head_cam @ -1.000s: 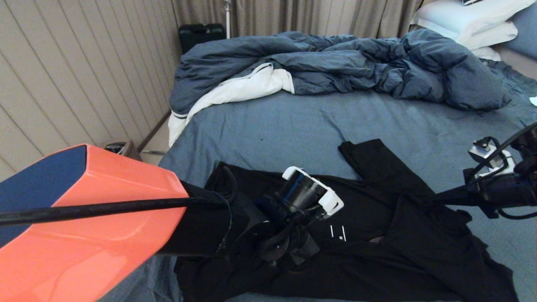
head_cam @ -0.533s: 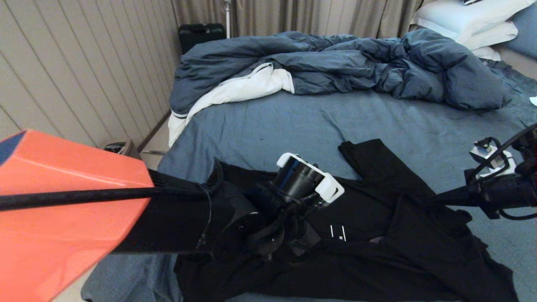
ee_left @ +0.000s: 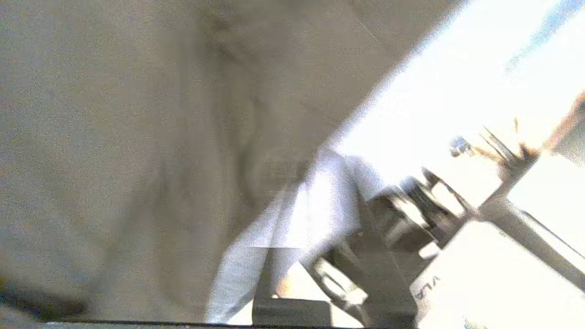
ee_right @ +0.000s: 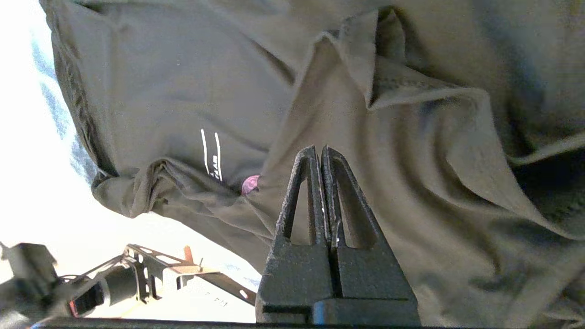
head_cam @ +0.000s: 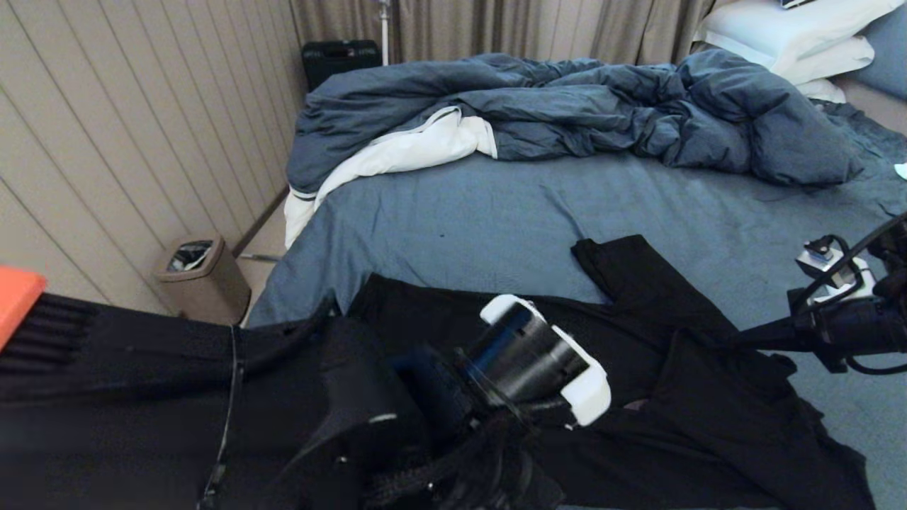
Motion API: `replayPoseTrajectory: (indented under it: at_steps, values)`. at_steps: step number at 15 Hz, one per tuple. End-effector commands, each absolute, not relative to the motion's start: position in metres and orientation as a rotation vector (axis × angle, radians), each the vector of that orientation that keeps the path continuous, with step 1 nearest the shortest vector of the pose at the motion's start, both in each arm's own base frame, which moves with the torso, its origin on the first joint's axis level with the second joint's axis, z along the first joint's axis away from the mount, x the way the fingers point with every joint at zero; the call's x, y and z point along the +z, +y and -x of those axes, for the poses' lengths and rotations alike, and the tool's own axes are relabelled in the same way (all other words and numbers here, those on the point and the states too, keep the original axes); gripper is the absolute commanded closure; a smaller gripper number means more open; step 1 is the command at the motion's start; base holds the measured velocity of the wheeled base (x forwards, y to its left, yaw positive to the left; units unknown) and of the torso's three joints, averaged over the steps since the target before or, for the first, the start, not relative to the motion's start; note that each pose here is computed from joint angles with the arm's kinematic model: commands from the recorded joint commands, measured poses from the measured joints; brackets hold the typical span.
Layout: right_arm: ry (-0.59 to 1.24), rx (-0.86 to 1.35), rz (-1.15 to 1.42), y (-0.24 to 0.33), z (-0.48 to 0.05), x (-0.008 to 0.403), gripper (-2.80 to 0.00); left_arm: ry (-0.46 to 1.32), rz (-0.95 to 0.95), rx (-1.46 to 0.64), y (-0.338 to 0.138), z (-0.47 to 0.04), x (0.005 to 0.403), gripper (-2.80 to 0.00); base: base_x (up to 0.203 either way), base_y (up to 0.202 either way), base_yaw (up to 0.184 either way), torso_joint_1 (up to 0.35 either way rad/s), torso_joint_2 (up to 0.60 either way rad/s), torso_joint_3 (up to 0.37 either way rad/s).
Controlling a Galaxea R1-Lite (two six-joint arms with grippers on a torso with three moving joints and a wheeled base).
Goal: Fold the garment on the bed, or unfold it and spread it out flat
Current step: Fold the black T-shirt
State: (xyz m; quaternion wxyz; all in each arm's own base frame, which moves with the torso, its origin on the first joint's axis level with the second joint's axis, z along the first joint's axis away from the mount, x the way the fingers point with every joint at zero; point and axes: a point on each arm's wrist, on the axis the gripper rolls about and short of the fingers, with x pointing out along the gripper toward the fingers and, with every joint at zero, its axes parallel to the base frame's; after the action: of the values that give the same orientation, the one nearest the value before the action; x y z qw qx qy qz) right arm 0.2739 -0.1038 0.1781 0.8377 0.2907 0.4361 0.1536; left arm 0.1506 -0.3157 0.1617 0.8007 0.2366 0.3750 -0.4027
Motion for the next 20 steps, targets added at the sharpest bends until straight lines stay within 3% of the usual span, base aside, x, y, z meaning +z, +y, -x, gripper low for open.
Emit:
replayPoseTrajectory:
  at_steps: [1, 7, 14, 20]
  values:
    - [0.927, 0.325, -0.623, -0.105, -0.273, 0.177, 0.0, 0.848, -0.549, -0.879, -0.317, -0.139, 0.147, 0.0, 0.0, 0.0, 0.0, 0.0, 0.0, 0.0]
    - [0.923, 0.319, -0.64, -0.11, -0.273, 0.175, 0.0, 0.906, -0.614, -0.859, -0.3, -0.128, 0.097, 0.0, 0.0, 0.0, 0.0, 0.0, 0.0, 0.0]
    - [0.928, 0.324, -0.634, -0.11, -0.272, 0.173, 0.0, 0.899, -0.52, -0.735, -0.277, -0.172, 0.102, 0.0, 0.0, 0.0, 0.0, 0.0, 0.0, 0.0]
    - [0.929, 0.33, -0.641, -0.11, -0.271, 0.171, 0.0, 0.917, -0.519, -0.706, -0.266, -0.178, 0.085, 0.0, 0.0, 0.0, 0.0, 0.0, 0.0, 0.0]
